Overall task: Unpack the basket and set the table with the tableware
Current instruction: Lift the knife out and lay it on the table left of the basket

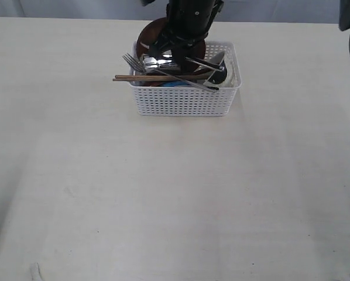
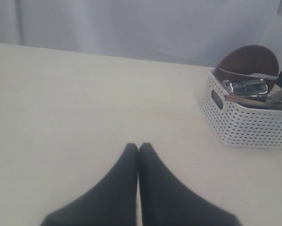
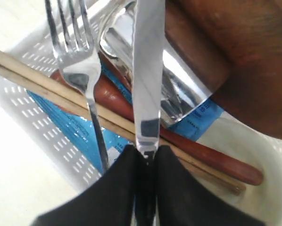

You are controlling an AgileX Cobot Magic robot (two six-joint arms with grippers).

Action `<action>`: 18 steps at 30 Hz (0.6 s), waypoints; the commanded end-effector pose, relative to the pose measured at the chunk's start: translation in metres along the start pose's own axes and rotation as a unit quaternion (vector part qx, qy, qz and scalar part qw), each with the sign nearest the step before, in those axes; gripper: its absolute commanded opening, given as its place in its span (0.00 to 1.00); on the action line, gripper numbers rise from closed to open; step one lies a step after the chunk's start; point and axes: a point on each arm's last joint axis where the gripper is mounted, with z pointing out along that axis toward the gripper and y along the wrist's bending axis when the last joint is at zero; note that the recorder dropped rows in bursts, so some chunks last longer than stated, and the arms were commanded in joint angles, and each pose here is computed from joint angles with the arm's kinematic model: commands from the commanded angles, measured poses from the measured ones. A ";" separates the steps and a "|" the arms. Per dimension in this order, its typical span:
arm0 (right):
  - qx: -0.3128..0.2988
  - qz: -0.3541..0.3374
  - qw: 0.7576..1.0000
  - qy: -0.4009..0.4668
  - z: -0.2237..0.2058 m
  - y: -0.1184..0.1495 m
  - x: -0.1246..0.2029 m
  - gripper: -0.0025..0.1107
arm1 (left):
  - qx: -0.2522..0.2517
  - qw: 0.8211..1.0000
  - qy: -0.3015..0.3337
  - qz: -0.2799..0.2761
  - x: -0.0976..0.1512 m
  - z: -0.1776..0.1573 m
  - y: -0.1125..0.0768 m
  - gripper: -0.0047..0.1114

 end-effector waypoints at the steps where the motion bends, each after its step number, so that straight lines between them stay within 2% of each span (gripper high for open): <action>1: 0.017 0.014 0.999 -0.043 -0.038 0.000 -0.003 0.02 | 0.001 1.000 -0.006 -0.003 0.000 0.000 0.000 0.04; 12: 0.013 0.083 0.993 -0.079 -0.096 0.007 0.006 0.02 | 0.001 1.000 -0.006 -0.003 0.000 0.000 0.000 0.04; 14: -0.012 0.111 0.990 -0.090 -0.102 0.011 0.005 0.02 | 0.001 1.000 -0.006 -0.003 0.000 0.000 0.000 0.04; 18: -0.101 0.130 0.981 -0.102 -0.103 0.043 -0.004 0.02 | 0.001 1.000 -0.006 -0.003 0.000 0.000 0.000 0.04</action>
